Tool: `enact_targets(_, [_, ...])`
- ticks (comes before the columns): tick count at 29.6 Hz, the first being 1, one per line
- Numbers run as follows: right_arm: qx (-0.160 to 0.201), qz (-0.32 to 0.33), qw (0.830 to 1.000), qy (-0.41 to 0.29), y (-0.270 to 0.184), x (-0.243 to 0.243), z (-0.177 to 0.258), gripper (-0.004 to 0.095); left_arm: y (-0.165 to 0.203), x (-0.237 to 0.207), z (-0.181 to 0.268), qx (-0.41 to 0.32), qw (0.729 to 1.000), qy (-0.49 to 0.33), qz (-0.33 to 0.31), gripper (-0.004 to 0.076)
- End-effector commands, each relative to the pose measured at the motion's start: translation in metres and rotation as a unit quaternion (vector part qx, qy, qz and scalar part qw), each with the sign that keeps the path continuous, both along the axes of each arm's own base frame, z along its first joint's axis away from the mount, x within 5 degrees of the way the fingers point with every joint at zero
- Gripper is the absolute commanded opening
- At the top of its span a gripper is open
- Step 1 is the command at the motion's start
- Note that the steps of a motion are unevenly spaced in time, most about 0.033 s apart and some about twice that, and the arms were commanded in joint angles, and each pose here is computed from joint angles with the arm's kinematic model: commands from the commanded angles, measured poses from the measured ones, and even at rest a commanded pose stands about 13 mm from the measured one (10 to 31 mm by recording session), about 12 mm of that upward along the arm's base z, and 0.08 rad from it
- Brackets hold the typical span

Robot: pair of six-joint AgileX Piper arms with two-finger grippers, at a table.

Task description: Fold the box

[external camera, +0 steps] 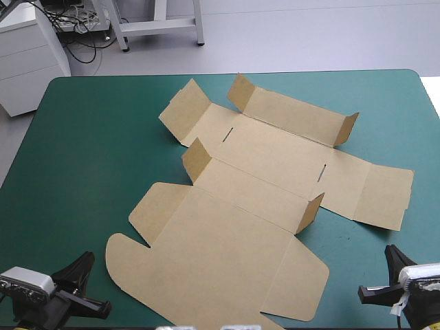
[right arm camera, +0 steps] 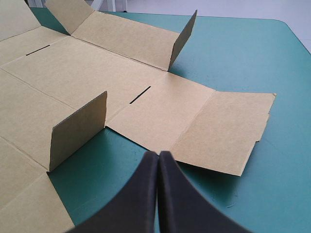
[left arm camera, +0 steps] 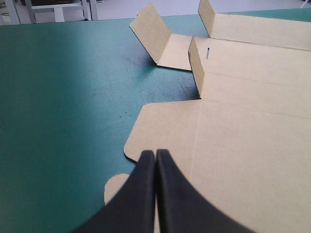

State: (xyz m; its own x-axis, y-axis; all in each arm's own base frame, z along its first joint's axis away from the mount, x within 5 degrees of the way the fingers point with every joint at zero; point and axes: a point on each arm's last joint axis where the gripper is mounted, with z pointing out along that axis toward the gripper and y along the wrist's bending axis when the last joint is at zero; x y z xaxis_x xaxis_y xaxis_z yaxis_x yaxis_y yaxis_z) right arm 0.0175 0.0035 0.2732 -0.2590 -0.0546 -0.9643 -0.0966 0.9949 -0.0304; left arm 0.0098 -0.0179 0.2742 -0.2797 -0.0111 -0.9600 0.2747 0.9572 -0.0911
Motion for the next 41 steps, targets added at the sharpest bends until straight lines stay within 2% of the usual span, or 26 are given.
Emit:
enact_targets(1, [0.000, 0.000, 0.999, -0.047, -0.0003, -0.0002, 0.0164, -0.0023, 0.0001, -0.0003, 0.0132, -0.020, 0.999, -0.043, 0.004, -0.0032])
enact_targets(21, [0.000, 0.002, 0.999, -0.048, 0.0001, -0.0002, 0.0166, -0.0009, 0.0001, -0.0003, 0.0132, -0.020, 0.999, -0.043, 0.004, -0.0032])
enact_targets(24, [-0.001, 0.005, 0.999, -0.048, 0.0006, -0.0002, 0.0166, 0.0085, 0.0001, -0.0003, 0.0132, -0.020, 0.999, -0.043, 0.004, -0.0032])
enact_targets(30, [0.000, 0.005, 0.999, -0.048, 0.0006, -0.0002, 0.0166, 0.0437, 0.0001, -0.0002, 0.0133, -0.020, 0.999, -0.044, 0.004, -0.0032])
enact_targets(33, [0.000, 0.005, 0.999, -0.048, 0.0006, -0.0002, 0.0166, 0.0581, 0.0001, -0.0002, 0.0133, -0.020, 0.999, -0.044, 0.004, -0.0032])
enact_targets(38, [0.005, 0.002, 0.999, -0.047, 0.0003, -0.0002, 0.0166, 0.0710, 0.0001, -0.0002, 0.0133, -0.020, 0.999, -0.044, 0.004, -0.0032])
enact_targets(40, [0.027, -0.002, 0.999, -0.045, 0.0004, 0.0001, 0.0166, 0.0717, 0.0001, -0.0002, 0.0133, -0.020, 0.999, -0.044, 0.004, -0.0032])
enact_targets(41, [0.051, -0.006, 0.998, -0.041, 0.0007, 0.0003, 0.0165, 0.0717, 0.0001, -0.0002, 0.0133, -0.020, 0.999, -0.044, 0.004, -0.0032])
